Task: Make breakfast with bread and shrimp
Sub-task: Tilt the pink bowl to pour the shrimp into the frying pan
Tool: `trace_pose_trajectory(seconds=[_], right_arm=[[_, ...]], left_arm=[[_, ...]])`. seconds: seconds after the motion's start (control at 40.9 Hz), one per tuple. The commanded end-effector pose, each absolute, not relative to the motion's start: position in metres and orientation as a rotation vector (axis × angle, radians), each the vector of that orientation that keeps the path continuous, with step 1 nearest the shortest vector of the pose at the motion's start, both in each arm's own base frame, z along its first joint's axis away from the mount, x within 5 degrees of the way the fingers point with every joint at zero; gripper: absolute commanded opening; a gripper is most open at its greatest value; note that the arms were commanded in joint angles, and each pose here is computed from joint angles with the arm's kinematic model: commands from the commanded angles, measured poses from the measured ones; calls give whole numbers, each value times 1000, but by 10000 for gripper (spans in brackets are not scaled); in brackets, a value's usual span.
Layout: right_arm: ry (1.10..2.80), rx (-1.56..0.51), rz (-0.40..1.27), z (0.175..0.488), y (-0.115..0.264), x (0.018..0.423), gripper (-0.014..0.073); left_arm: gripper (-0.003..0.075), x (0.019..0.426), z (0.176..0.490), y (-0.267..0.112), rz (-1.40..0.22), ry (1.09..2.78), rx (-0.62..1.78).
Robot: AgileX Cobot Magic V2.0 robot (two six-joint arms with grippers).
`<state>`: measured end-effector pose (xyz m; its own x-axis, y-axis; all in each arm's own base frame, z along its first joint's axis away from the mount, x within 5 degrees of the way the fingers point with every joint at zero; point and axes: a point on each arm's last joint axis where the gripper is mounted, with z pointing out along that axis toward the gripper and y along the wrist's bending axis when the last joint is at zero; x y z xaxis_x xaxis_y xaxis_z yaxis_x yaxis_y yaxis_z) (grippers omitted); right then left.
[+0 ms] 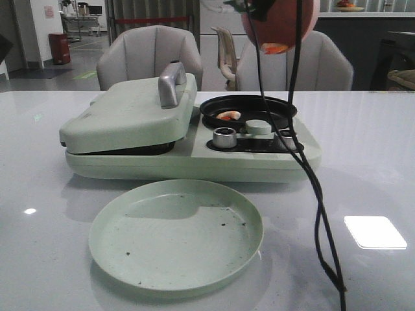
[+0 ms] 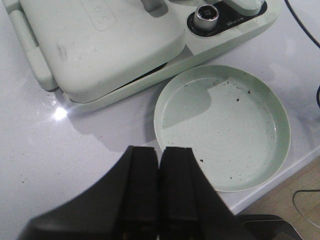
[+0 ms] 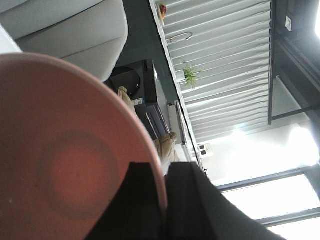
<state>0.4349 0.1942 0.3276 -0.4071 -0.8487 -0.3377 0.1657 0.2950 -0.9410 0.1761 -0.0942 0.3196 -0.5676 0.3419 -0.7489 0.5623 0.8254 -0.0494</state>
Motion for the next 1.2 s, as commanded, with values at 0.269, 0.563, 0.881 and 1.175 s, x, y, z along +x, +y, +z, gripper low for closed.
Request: trace_pose_trajectory(seconds=[0.269, 0.563, 0.881, 1.175], right_arm=[[1576, -559, -1246, 357, 191, 426, 46], [1485, -541, -1381, 374, 188, 418, 46], [1618, -569, -1288, 359, 190, 420, 46], [1688, -455, -1148, 357, 191, 416, 44]], left_arm=[[101, 177, 336, -96, -386, 2126, 612], [101, 176, 335, -96, -388, 2144, 621], [101, 176, 335, -96, -389, 2146, 622], [101, 175, 334, -96, -389, 2152, 626]])
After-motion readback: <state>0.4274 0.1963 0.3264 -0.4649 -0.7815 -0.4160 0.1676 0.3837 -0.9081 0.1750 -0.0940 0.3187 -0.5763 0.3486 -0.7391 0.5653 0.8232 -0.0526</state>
